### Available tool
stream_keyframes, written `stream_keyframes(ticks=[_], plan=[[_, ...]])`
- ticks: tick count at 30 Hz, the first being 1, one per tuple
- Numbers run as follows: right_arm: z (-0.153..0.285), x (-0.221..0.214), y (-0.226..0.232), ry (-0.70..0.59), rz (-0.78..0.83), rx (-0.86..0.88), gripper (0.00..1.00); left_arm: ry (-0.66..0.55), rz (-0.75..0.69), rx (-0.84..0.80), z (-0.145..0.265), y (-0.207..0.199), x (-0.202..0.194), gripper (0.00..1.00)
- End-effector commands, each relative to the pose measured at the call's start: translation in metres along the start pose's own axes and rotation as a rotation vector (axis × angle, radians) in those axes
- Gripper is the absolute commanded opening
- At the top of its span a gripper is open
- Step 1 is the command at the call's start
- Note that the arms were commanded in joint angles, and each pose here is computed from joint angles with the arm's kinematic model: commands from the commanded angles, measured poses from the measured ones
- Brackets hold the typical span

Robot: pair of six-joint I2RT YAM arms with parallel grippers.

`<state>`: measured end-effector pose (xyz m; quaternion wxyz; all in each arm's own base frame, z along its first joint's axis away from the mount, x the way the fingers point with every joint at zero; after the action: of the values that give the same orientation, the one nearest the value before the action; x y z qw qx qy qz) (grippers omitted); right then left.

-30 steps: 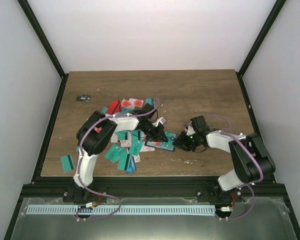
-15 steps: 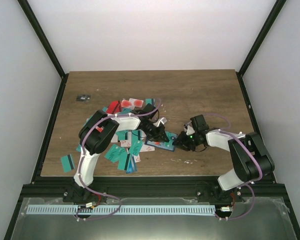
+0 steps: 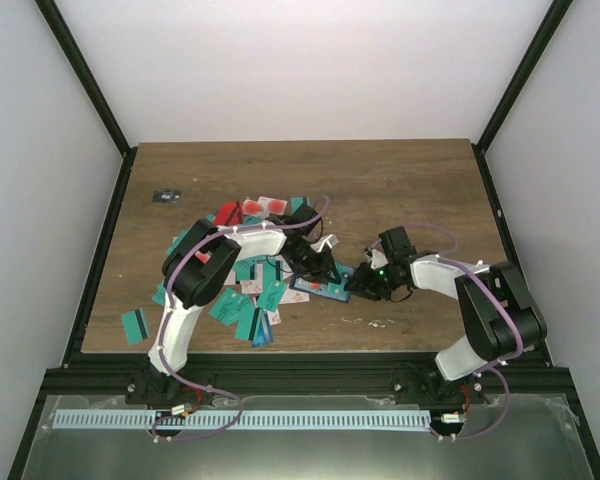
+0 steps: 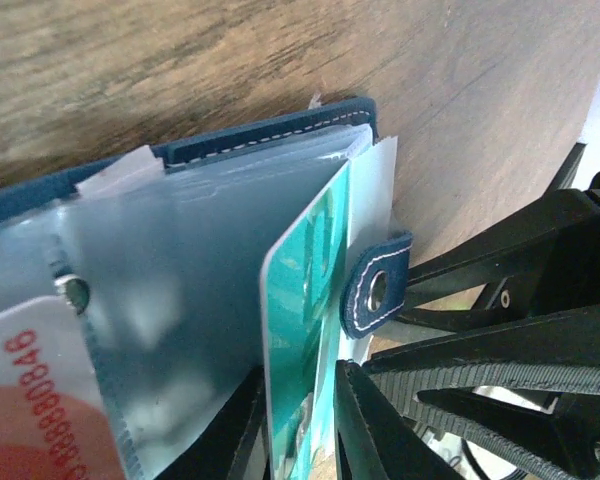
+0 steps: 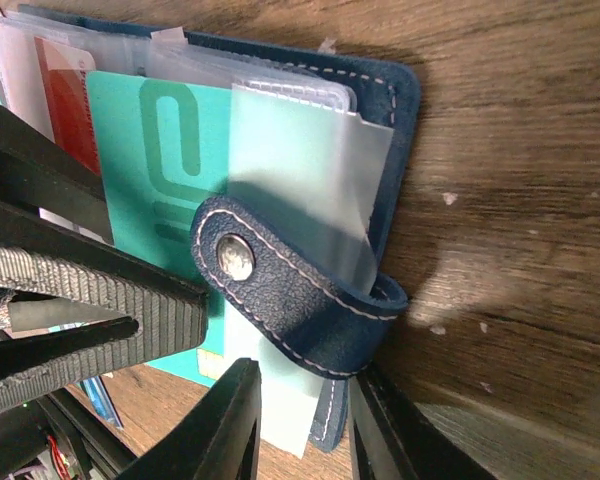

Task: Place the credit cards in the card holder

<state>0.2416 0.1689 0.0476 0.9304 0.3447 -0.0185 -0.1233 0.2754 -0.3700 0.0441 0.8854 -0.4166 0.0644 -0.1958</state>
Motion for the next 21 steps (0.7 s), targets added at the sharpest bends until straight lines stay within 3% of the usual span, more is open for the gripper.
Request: stream_keyframes(ticks=[1,21], plan=[[0.005,0.012,0.013,-0.035,0.072,0.004,0.27,0.067,0.028,0.108,-0.015,0.018,-0.019,0.23],[0.041,0.008,0.025,-0.129,0.115,-0.022,0.33,0.09,0.022,0.215,0.026,-0.013,-0.016,0.64]])
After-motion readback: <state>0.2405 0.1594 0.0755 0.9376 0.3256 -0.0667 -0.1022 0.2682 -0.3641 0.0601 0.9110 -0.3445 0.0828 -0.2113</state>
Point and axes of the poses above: each gripper's point midway between its finger pads, its own z axis back along the fingers, its own y axis along the line the jaws close on, x = y × z, the point moved 3 cm from there along z, back along the fingers, and after that the axes turned 8 degrees about -z, right-handed, at the moved point
